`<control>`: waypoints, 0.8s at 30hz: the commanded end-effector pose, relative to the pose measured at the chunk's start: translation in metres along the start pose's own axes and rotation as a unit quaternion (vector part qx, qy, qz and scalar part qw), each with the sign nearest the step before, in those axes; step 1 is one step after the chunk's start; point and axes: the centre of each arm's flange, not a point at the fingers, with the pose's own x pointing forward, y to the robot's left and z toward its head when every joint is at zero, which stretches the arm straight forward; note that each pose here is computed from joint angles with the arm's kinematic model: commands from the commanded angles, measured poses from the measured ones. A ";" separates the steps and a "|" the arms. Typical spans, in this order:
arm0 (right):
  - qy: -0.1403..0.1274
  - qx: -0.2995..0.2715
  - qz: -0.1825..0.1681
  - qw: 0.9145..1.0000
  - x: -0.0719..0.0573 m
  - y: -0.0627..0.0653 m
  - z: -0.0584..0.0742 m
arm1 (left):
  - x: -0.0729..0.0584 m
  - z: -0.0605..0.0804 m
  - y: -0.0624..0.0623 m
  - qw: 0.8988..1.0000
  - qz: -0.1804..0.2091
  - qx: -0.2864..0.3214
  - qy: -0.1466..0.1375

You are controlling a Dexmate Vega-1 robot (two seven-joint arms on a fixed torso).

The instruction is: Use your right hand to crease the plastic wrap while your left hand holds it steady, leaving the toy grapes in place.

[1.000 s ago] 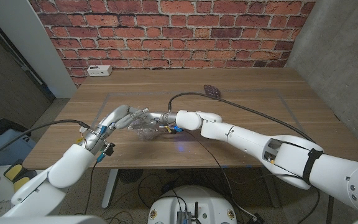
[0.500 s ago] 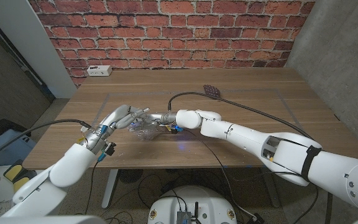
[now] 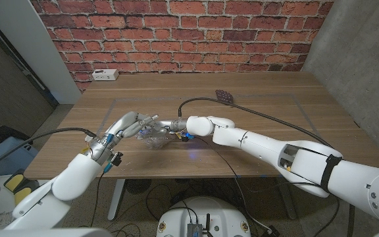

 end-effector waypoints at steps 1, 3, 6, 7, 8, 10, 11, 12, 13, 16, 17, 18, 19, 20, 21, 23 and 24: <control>-0.005 -0.001 -0.024 1.000 -0.006 -0.001 0.003 | -0.005 0.003 -0.001 1.000 0.006 0.001 -0.005; -0.008 -0.004 -0.038 0.999 -0.008 -0.004 0.003 | -0.006 0.004 -0.001 1.000 0.010 0.000 -0.008; -0.012 -0.004 -0.061 0.998 -0.011 -0.008 0.004 | -0.007 0.005 -0.001 1.000 0.015 -0.001 -0.014; -0.013 -0.004 -0.070 0.997 -0.012 -0.009 0.004 | -0.008 0.005 -0.001 1.000 0.017 -0.002 -0.015; -0.016 -0.003 -0.076 0.997 -0.013 -0.010 0.004 | -0.008 0.006 -0.002 1.000 0.016 -0.002 -0.016; -0.018 -0.002 -0.086 0.996 -0.015 -0.013 0.004 | -0.008 0.006 -0.002 1.000 0.013 -0.002 -0.015; -0.019 -0.002 -0.091 0.996 -0.016 -0.014 0.004 | -0.008 0.006 -0.003 1.000 0.012 -0.003 -0.016; -0.019 -0.002 -0.094 0.995 -0.017 -0.015 0.003 | -0.008 0.006 -0.003 1.000 0.010 -0.004 -0.016; -0.020 -0.003 -0.098 0.995 -0.017 -0.016 0.003 | -0.008 0.006 -0.003 1.000 0.010 -0.004 -0.016; -0.021 -0.002 -0.109 0.994 -0.020 -0.018 0.003 | -0.008 0.007 -0.003 1.000 0.006 -0.003 -0.015; -0.021 -0.002 -0.112 0.993 -0.020 -0.019 0.003 | -0.008 0.007 -0.003 1.000 0.005 -0.003 -0.016; -0.021 -0.002 -0.113 0.993 -0.021 -0.020 0.003 | -0.008 0.007 -0.003 1.000 0.005 -0.003 -0.016; -0.021 -0.003 -0.118 0.993 -0.021 -0.021 0.003 | -0.008 0.008 -0.003 1.000 0.006 -0.004 -0.017; -0.021 -0.005 -0.122 0.992 -0.022 -0.022 0.003 | -0.008 0.008 -0.003 1.000 0.006 -0.005 -0.018; -0.021 -0.005 -0.124 0.992 -0.023 -0.023 0.003 | -0.008 0.008 -0.003 1.000 0.007 -0.008 -0.019; -0.022 -0.004 -0.131 0.991 -0.024 -0.025 0.002 | -0.008 0.008 -0.003 1.000 0.005 -0.015 -0.022; -0.023 -0.003 -0.135 0.991 -0.024 -0.026 0.002 | -0.008 0.008 -0.003 1.000 0.005 -0.017 -0.023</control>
